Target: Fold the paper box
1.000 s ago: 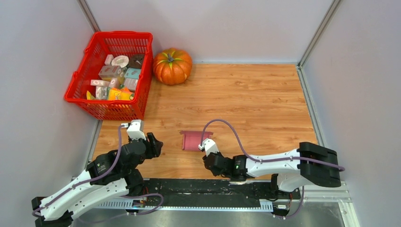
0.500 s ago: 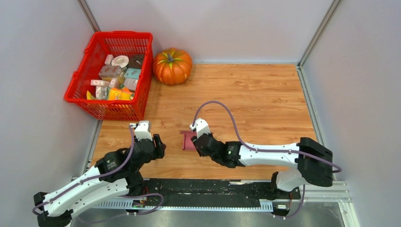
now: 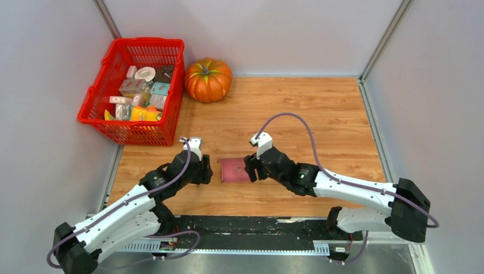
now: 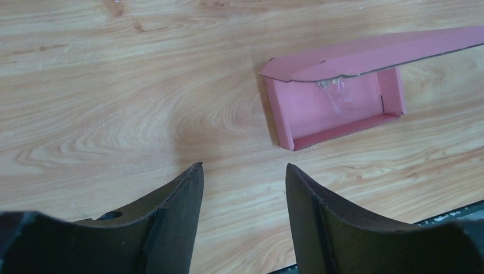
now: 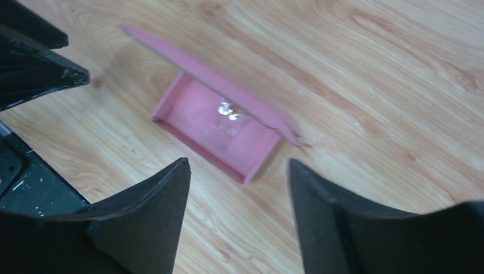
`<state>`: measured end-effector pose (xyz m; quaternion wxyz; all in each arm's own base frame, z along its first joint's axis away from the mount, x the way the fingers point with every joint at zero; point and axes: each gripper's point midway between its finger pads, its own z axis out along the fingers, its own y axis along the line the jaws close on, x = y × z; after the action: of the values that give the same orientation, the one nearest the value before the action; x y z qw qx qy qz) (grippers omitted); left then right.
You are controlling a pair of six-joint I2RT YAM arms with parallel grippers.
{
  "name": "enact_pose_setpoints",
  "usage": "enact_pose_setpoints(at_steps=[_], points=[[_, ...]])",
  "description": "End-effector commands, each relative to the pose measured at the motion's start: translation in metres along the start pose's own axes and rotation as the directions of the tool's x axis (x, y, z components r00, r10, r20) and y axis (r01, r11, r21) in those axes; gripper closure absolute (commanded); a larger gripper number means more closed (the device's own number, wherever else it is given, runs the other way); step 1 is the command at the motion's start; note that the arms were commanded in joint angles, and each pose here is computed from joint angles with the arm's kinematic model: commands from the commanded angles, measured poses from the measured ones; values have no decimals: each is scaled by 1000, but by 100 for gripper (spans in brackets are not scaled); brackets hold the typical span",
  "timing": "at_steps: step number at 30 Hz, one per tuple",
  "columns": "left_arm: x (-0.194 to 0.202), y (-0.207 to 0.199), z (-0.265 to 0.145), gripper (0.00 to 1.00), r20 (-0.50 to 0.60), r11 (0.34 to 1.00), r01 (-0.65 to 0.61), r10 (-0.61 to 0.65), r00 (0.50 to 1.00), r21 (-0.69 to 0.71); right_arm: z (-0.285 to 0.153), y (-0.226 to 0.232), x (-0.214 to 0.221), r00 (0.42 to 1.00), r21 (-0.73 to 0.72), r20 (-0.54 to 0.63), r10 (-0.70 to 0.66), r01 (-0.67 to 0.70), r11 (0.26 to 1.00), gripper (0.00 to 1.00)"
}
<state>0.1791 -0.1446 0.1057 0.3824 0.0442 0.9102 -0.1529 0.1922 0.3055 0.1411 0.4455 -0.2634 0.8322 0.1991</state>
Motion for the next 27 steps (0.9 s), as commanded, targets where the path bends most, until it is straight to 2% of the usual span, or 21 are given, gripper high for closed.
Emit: enact_pose_setpoints(at_steps=[1,3,7,16,20,26,27], points=[[-23,-23,16,37,52,985,-135,130,990,103,-5,-17,17,995,-111,-57,77,-83,990,34],[-27,-26,25,37,40,979,-182,179,983,91,-2,-25,23,997,-113,-51,65,-71,991,39],[-33,-33,40,37,33,971,-223,221,975,90,7,-32,24,998,-111,-43,39,-44,993,42],[-38,-35,55,37,23,955,-288,287,958,73,30,-45,22,998,-93,-52,46,-50,994,39],[-37,-46,57,36,42,939,-314,311,949,141,33,-49,24,998,-87,-57,32,-37,996,39],[-39,-50,59,43,60,920,-355,350,935,167,34,-46,15,999,-129,-18,26,-28,991,43],[-41,-49,60,44,59,921,-357,353,934,156,35,-46,14,1000,-127,-19,24,-26,992,46]])
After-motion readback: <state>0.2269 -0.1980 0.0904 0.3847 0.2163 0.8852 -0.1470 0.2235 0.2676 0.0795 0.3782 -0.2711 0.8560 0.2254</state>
